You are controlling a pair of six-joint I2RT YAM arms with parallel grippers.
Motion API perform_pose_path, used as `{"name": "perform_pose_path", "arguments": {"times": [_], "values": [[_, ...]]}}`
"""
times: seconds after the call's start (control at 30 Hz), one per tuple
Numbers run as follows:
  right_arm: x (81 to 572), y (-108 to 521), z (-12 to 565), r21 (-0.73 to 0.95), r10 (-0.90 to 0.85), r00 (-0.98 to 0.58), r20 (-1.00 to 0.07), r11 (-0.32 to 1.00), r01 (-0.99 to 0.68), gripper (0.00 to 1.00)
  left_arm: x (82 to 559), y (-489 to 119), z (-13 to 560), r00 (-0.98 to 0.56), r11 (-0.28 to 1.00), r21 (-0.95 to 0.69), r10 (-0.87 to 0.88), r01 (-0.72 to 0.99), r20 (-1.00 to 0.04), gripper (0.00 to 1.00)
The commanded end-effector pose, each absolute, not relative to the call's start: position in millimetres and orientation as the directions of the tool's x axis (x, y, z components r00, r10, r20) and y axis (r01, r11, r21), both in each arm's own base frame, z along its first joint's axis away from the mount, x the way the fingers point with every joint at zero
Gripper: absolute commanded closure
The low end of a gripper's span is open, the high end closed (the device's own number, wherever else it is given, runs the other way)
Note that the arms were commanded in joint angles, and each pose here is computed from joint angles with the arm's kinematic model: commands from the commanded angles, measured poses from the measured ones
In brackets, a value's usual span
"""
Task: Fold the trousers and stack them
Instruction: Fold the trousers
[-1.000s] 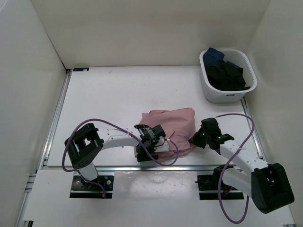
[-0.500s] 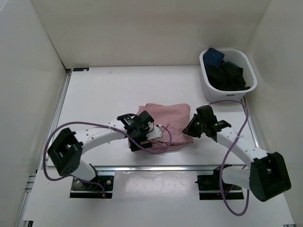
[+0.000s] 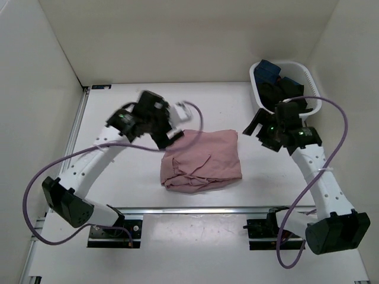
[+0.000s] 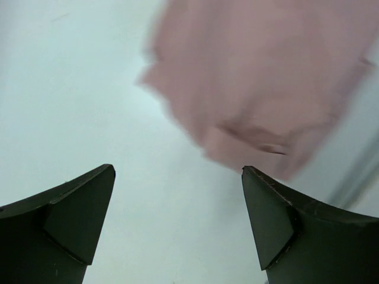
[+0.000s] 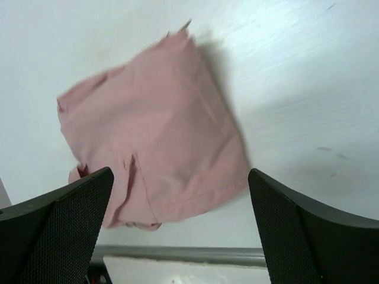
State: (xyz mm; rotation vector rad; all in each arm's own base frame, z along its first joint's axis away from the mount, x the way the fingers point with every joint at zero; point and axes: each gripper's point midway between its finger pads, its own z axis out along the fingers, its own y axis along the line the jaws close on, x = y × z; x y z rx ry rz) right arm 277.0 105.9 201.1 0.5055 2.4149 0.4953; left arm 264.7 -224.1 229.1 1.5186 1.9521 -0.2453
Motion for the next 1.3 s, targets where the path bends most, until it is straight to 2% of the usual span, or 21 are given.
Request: {"name": "perform_pose_path", "arguments": {"times": [0.0,0.03,0.1,0.13,0.2,0.27,0.33,0.4,0.47,0.57,1.03,1.27], "values": [[266.6,68.0,213.7,0.353,0.408,-0.765,-0.498,0.901,0.251,0.01,321.6,-158.1,281.8,-0.32,0.657,0.244,0.615,0.713,-0.721,0.0],[268.2,50.0,213.3,0.345,0.444,-0.754,-0.485,0.889,0.302,0.01,350.0,-108.1,284.4,-0.408,0.775,0.276,0.557,0.569,-0.723,0.0],[259.8,36.9,210.2,0.347,0.469,-0.768,-0.435,0.875,0.338,0.01,366.5,-57.1,269.8,-0.525,0.865,0.283,0.481,0.414,-0.702,0.0],[258.4,20.8,209.2,0.344,0.498,-0.753,-0.429,0.861,0.374,0.01,367.0,-13.1,248.8,-0.631,0.917,0.273,0.397,0.289,-0.667,0.0],[252.3,7.3,199.1,0.332,0.528,-0.749,-0.401,0.845,0.418,0.01,364.4,21.5,210.3,-0.748,0.953,0.235,0.296,0.191,-0.593,0.0],[252.2,-10.4,205.0,0.344,0.572,-0.701,-0.425,0.819,0.46,0.01,345.5,59.3,166.5,-0.85,0.986,0.148,0.137,0.07,-0.509,0.0],[256.0,-19.3,211.3,0.339,0.572,-0.688,-0.446,0.82,0.462,0.01,326.3,94.7,149.1,-0.881,0.993,0.115,0.024,-0.034,-0.473,0.0],[256.3,-25.5,217.3,0.306,0.559,-0.692,-0.457,0.829,0.468,0.01,309.1,121.0,135.4,-0.901,0.987,0.141,-0.014,-0.083,-0.433,0.0],[263.1,-33.0,229.5,0.29,0.555,-0.669,-0.495,0.831,0.474,0.01,291.0,167.0,140.5,-0.889,0.954,0.215,-0.092,-0.207,-0.45,0.0],[269.2,-36.5,236.6,0.289,0.551,-0.654,-0.518,0.832,0.473,0.01,270.7,195.6,149.6,-0.854,0.927,0.204,-0.183,-0.315,-0.488,0.0],[287.2,-39.5,240.3,0.302,0.548,-0.643,-0.534,0.835,0.461,0.01,259.4,191.6,166.2,-0.826,0.926,0.196,-0.174,-0.322,-0.536,0.0],[293.0,-32.0,241.4,0.332,0.529,-0.66,-0.533,0.848,0.412,0.01,255.8,189.2,161.5,-0.835,0.928,0.191,-0.18,-0.319,-0.52,0.0]]}}
